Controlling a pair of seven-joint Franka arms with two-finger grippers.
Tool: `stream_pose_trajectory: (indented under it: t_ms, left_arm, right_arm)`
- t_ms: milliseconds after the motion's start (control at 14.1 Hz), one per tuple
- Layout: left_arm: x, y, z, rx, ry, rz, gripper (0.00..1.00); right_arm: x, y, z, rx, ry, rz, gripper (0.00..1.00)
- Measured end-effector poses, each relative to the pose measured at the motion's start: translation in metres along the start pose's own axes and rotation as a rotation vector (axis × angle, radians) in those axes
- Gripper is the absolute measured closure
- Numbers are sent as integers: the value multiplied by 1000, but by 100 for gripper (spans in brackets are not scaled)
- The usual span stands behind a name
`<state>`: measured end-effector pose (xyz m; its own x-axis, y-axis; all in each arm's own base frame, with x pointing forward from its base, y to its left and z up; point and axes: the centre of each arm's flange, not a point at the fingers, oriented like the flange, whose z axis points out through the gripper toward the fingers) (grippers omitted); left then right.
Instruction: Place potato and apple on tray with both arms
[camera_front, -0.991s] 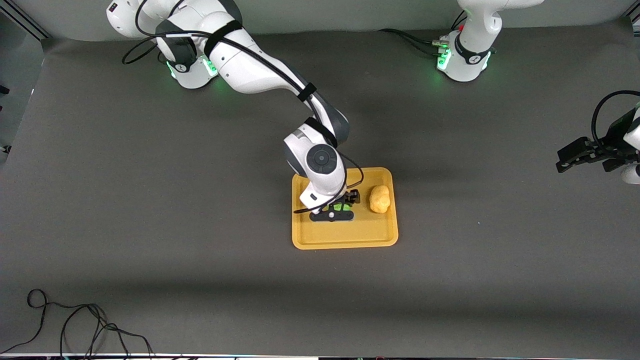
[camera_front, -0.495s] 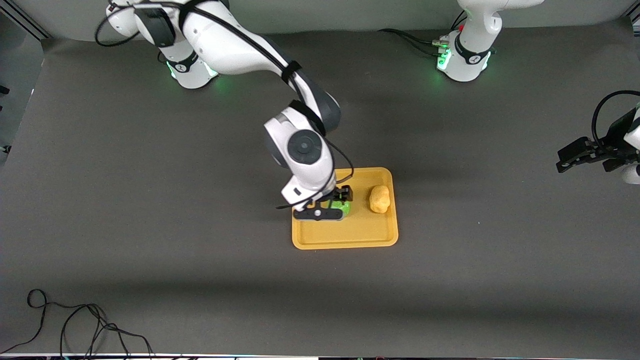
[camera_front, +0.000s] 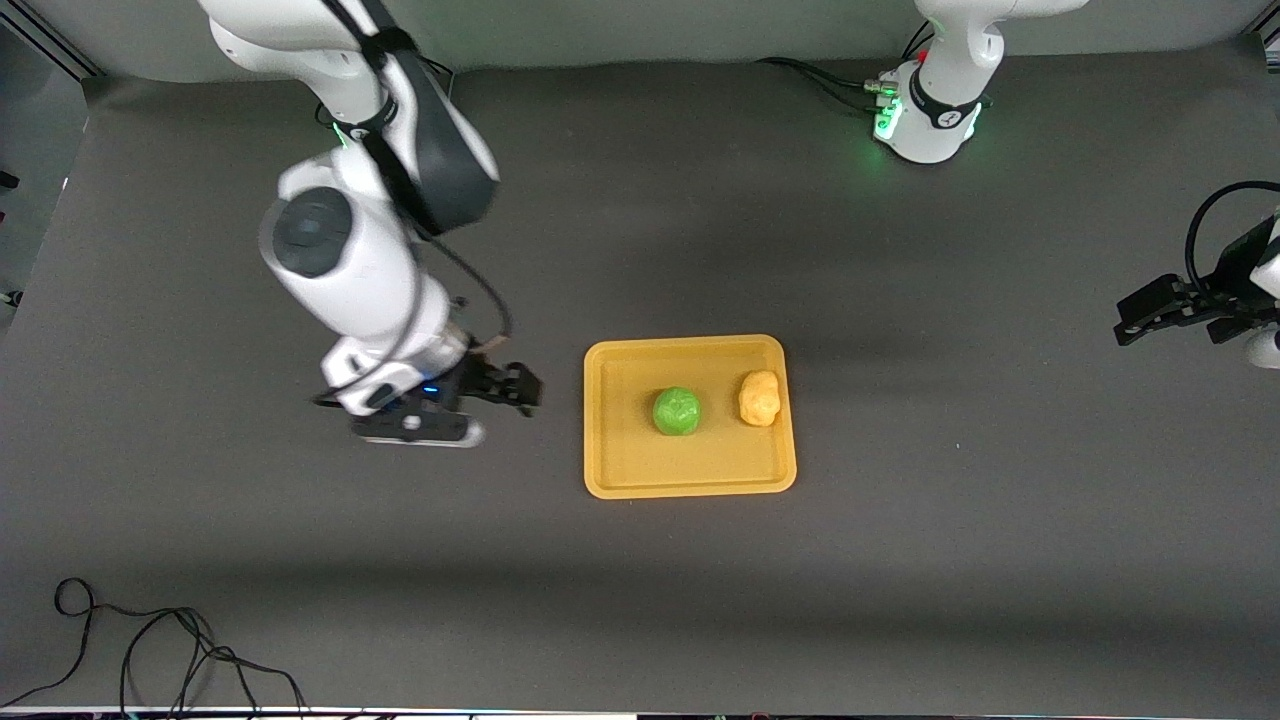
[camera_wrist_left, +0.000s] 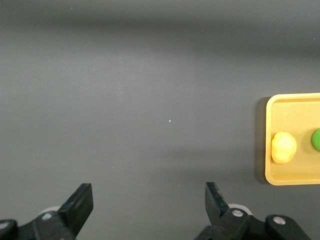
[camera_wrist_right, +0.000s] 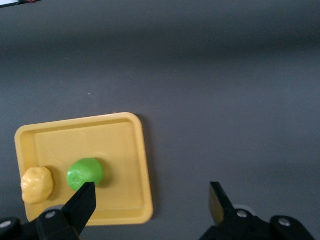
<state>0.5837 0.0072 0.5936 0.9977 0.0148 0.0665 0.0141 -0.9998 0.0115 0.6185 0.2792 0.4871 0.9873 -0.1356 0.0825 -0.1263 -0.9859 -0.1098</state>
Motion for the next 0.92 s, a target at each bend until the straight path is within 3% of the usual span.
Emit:
stream_pose_trajectory:
  t_ms: [354,637,920]
  left_arm:
    - [0,0,0,0,0,0,0]
    - [0,0,0,0,-1,-1,0]
    - [-2,0,2,0,-21,-1,0]
  right_arm:
    - [10,87,-66,-26,-44,58,0]
    - [5,153,-136,-100,-97,63,0]
    - [6,229,-181,-61,-93,90,0]
